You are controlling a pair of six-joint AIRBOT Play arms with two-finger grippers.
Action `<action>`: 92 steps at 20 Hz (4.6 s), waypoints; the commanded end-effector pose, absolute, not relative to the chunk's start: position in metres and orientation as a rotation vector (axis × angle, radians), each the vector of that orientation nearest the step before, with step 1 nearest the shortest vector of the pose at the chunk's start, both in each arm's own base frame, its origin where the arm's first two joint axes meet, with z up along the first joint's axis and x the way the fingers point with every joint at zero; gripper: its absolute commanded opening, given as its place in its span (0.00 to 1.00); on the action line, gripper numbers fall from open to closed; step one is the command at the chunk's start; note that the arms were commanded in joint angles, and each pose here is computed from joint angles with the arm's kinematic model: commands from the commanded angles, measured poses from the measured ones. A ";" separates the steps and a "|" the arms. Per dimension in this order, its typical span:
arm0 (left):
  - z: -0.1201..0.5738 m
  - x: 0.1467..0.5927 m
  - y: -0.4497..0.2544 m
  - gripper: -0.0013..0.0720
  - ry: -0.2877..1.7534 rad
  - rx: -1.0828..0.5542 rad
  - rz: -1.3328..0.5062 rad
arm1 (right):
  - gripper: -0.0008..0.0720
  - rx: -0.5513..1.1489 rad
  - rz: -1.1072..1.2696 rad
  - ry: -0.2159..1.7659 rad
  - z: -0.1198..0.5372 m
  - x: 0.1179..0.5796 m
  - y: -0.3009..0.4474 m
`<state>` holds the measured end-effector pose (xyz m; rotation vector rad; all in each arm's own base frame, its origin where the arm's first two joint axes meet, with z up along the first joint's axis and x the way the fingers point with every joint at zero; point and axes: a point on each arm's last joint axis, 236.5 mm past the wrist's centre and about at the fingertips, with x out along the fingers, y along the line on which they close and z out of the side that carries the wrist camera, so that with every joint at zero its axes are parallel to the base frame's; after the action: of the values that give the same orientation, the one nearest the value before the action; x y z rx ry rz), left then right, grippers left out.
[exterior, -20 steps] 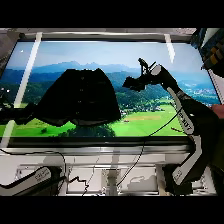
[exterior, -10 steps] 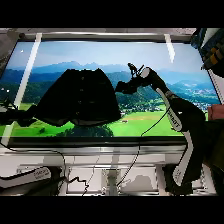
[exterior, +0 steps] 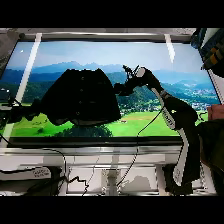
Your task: Fold the clothes and pants, and hang the long-sleeved shirts on hangers.
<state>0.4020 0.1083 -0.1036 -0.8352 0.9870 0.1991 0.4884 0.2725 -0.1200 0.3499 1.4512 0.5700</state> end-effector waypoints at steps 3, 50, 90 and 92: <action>-0.082 0.431 0.090 0.04 0.922 -0.790 0.119 | 0.78 0.417 0.561 1.391 -0.119 0.511 0.288; 0.114 0.527 -0.156 0.63 0.555 -0.166 -0.408 | 0.95 0.378 0.370 1.075 -0.025 0.322 0.251; -0.080 0.152 -0.077 0.95 1.580 -0.562 -0.146 | 0.22 0.554 0.512 1.601 -0.110 0.359 0.170; -0.087 0.152 -0.078 0.95 1.571 -0.575 -0.135 | 0.05 0.546 0.513 1.577 -0.110 0.363 0.178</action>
<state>0.1571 -0.0701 -0.0768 -0.5324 1.5672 -0.1279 0.3572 0.1665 -0.1125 0.5312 1.6090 0.5030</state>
